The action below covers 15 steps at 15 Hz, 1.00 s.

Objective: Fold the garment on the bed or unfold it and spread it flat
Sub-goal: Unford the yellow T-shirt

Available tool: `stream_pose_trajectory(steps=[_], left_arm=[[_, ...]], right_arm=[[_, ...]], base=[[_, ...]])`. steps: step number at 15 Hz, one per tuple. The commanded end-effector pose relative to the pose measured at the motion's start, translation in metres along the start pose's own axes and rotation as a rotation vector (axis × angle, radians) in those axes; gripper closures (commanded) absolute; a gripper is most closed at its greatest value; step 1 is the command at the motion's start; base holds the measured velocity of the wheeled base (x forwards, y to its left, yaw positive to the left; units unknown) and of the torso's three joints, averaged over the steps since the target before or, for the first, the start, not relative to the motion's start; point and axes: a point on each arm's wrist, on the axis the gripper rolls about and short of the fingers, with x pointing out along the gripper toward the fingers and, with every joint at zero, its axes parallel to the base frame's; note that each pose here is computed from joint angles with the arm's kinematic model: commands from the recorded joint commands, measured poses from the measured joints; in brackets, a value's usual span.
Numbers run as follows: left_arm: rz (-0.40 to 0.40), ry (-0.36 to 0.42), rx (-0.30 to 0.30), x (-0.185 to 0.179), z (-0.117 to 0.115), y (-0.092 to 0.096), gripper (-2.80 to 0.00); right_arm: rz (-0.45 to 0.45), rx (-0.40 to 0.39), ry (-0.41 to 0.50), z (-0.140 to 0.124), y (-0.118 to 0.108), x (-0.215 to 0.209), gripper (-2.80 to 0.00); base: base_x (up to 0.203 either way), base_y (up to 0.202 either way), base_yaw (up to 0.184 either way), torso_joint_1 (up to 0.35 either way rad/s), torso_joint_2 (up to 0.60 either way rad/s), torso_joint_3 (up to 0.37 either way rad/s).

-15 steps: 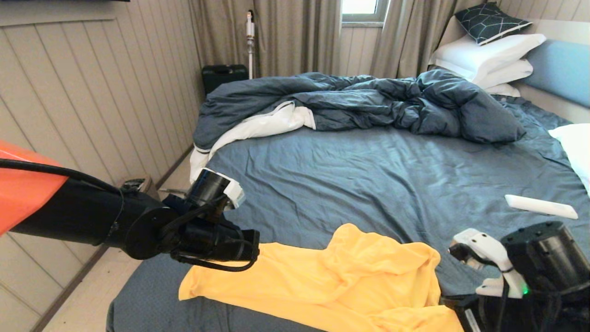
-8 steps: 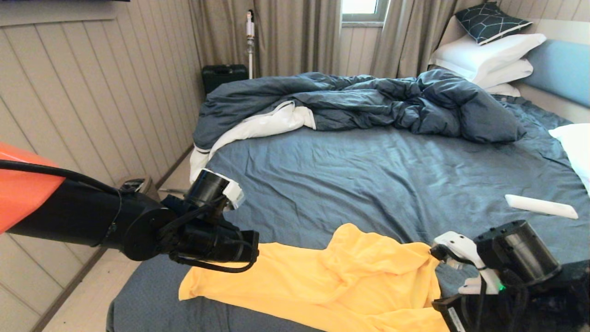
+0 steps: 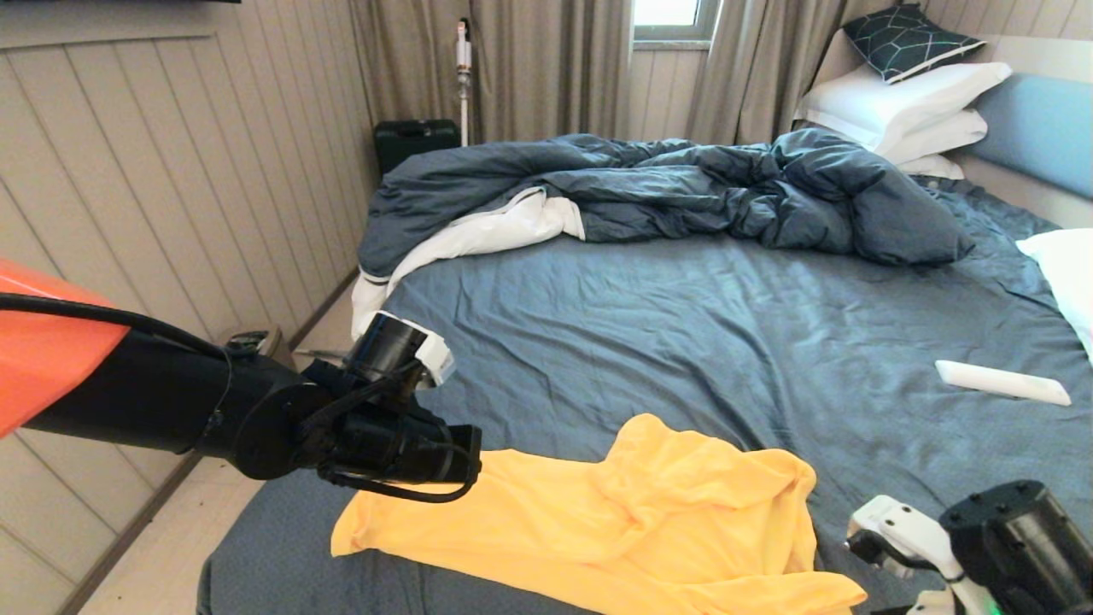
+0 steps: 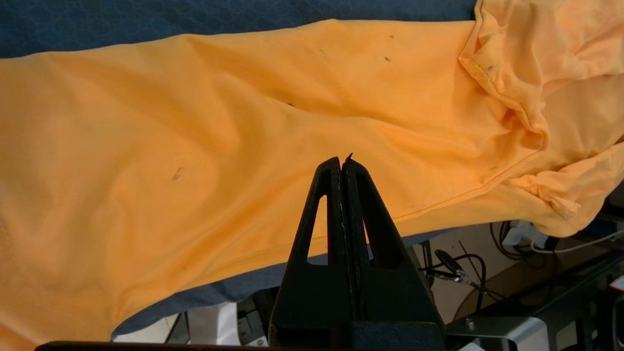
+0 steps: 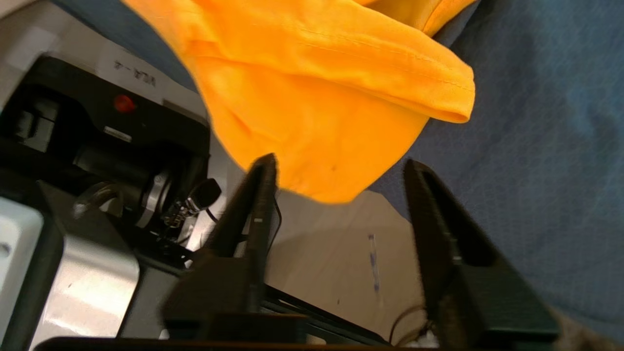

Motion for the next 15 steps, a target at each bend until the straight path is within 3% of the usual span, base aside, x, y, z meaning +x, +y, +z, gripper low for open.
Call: stream_pose_trajectory(steps=[1, 3, 4, 7, 10, 15], left_arm=[[-0.001, 0.001, -0.004, 0.001, 0.0, 0.0, 0.0], [-0.003, -0.001, -0.003, 0.0, 0.0, 0.0, 0.0], [-0.005, -0.004, -0.002, 0.0, 0.001, -0.001, 0.0], [-0.011, -0.015, -0.001, -0.001, 0.004, -0.003, 0.0], [-0.015, -0.023, 0.005, 0.0, 0.007, -0.005, 0.0], [-0.032, -0.012, 0.028, 0.012, 0.009, -0.016, 0.0]], right_arm=[[0.011, -0.001, -0.08, 0.001, 0.0, -0.013, -2.8], [0.013, -0.001, -0.051, 0.016, 0.0, -0.004, -2.8], [0.012, 0.003, -0.023, 0.026, 0.001, 0.006, 0.0], [0.011, 0.011, 0.075, 0.054, 0.004, 0.045, 0.0], [0.019, 0.006, 0.103, 0.08, 0.013, 0.076, 0.0], [0.057, -0.041, 0.126, 0.089, 0.041, 0.103, 0.0]], base=[[0.0, 0.0, 0.0, 0.0, 0.0, 0.0], [0.0, 0.0, 0.0, 0.0, 0.0, 0.0], [0.0, 0.0, 0.0, 0.0, 0.0, 0.0], [0.0, 0.0, 0.0, 0.0, 0.0, 0.0], [0.0, 0.0, 0.0, 0.0, 0.0, 0.0], [0.0, 0.0, 0.0, 0.0, 0.0, 0.0]])
